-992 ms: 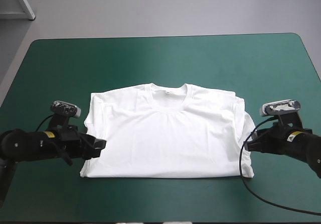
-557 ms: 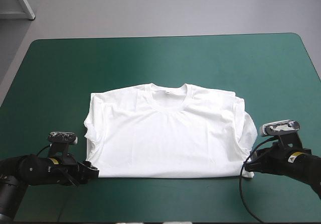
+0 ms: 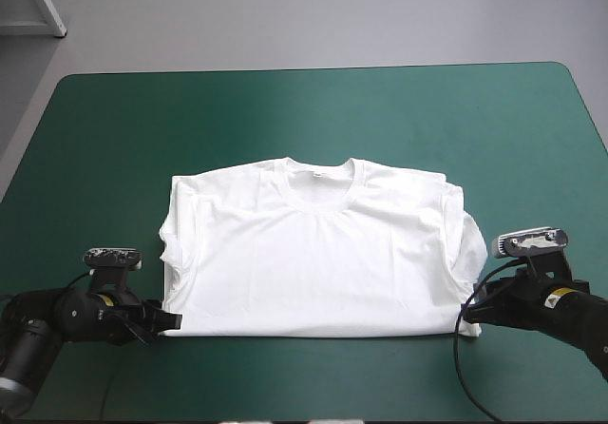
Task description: Fold the cloth
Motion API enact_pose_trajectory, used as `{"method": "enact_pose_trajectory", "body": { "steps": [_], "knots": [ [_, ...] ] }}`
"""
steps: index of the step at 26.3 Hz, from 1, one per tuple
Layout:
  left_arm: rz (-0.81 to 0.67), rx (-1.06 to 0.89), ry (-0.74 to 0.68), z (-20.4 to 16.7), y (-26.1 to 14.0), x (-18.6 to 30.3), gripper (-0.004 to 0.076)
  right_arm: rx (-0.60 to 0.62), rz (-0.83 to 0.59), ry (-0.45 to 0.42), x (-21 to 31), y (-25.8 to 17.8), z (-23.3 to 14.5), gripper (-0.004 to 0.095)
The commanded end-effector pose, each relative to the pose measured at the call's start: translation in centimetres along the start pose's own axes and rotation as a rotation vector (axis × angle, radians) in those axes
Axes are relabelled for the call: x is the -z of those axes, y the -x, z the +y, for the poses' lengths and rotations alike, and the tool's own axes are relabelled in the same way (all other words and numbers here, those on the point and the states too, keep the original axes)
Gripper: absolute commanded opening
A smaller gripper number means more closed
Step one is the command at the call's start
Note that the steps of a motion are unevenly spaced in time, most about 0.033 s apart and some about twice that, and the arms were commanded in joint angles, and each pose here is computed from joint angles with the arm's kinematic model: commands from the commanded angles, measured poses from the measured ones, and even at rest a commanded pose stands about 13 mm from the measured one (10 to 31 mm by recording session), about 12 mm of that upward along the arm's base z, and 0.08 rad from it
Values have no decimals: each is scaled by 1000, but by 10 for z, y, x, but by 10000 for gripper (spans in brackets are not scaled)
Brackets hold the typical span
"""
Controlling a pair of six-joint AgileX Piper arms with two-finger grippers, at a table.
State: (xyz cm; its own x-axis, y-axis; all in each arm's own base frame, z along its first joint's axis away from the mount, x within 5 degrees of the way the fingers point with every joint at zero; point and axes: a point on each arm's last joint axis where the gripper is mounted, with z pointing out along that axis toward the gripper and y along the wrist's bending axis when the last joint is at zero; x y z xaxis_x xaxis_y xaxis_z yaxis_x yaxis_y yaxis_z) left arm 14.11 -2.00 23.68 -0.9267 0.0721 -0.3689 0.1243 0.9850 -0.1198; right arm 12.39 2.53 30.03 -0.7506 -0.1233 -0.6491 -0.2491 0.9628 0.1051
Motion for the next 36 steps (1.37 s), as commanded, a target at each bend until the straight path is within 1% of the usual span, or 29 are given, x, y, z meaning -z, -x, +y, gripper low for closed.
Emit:
{"method": "enact_pose_trajectory", "body": {
  "steps": [1,7,8,10,13,17,20,22,27,30,36],
  "knots": [
    [17,0,-12,0,11,-9,372,-1,-79,-9,6,10,-1,414],
    [146,-32,-54,0,15,-32,361,-2,-111,-17,6,13,-1,414],
    [186,-44,-60,1,14,-37,330,-2,-109,-17,6,13,-1,414],
    [208,-52,-54,2,13,-38,227,-1,-92,-12,6,11,-1,414],
    [204,-60,-51,2,13,-37,29,-8,-47,0,6,7,0,414],
    [181,-63,-45,2,15,-37,19,-14,56,25,5,-3,2,414],
    [166,-63,-41,2,16,-38,19,-13,75,26,2,-6,2,414],
    [163,-63,-41,3,16,-38,19,-21,91,28,-5,-11,1,414],
    [162,-64,-42,2,16,-38,19,-36,219,51,-34,-26,-3,414],
    [165,-70,-43,2,16,-38,19,-42,236,76,-46,-22,-4,414],
    [164,-65,-48,2,16,-38,19,-43,295,69,-68,-19,-10,414]
  ]
}}
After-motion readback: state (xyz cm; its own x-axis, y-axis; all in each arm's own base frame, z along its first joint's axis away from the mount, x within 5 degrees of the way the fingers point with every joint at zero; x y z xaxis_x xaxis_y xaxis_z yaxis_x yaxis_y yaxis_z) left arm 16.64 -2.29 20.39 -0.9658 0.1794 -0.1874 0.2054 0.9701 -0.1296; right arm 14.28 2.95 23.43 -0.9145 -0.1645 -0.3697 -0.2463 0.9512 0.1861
